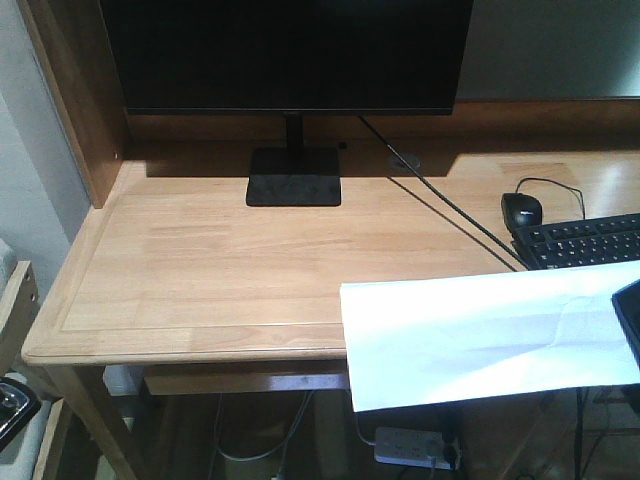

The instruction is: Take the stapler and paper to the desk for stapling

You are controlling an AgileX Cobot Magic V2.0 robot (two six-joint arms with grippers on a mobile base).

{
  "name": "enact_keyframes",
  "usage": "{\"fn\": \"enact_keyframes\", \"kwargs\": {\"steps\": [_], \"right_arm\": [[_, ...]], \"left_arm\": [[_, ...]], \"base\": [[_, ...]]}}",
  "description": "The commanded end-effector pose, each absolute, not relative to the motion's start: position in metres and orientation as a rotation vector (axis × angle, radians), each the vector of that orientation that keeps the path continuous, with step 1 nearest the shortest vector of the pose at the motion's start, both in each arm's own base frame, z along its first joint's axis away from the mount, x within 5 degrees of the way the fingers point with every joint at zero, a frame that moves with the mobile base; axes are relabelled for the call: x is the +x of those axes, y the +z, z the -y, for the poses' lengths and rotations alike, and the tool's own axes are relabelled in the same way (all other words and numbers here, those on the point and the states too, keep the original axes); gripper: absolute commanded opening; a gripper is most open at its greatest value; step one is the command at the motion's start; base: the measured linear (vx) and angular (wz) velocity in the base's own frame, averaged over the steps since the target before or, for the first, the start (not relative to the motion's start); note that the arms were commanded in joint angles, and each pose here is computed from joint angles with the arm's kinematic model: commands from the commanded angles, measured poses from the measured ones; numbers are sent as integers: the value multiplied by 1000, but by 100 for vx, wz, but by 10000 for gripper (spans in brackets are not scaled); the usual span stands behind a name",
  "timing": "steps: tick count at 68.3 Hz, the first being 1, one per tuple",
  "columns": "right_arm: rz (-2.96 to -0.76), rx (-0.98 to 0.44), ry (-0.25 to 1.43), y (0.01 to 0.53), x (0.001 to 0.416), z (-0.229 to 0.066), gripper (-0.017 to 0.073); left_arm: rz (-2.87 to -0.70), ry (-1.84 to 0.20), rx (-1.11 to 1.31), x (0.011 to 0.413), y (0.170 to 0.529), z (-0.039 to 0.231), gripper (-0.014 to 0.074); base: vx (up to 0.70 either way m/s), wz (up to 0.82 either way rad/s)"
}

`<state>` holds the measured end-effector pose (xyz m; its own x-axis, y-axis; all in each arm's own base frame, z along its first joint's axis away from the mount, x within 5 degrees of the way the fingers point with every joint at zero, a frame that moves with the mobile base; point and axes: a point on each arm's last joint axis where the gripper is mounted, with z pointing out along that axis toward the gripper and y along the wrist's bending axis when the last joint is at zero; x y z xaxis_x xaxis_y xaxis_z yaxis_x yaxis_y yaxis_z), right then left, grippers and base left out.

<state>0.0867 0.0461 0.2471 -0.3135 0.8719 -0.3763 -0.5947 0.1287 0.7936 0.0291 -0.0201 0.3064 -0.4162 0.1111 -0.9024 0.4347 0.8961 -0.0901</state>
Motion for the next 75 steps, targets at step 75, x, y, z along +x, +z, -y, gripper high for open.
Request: {"fn": "enact_keyframes", "kwargs": {"steps": [75], "right_arm": [[-1049,276,1560,250,79,-45,-1]], "left_arm": [[-1858,-411,367,31,325,21,-6]], "base": [[4,1]]}}
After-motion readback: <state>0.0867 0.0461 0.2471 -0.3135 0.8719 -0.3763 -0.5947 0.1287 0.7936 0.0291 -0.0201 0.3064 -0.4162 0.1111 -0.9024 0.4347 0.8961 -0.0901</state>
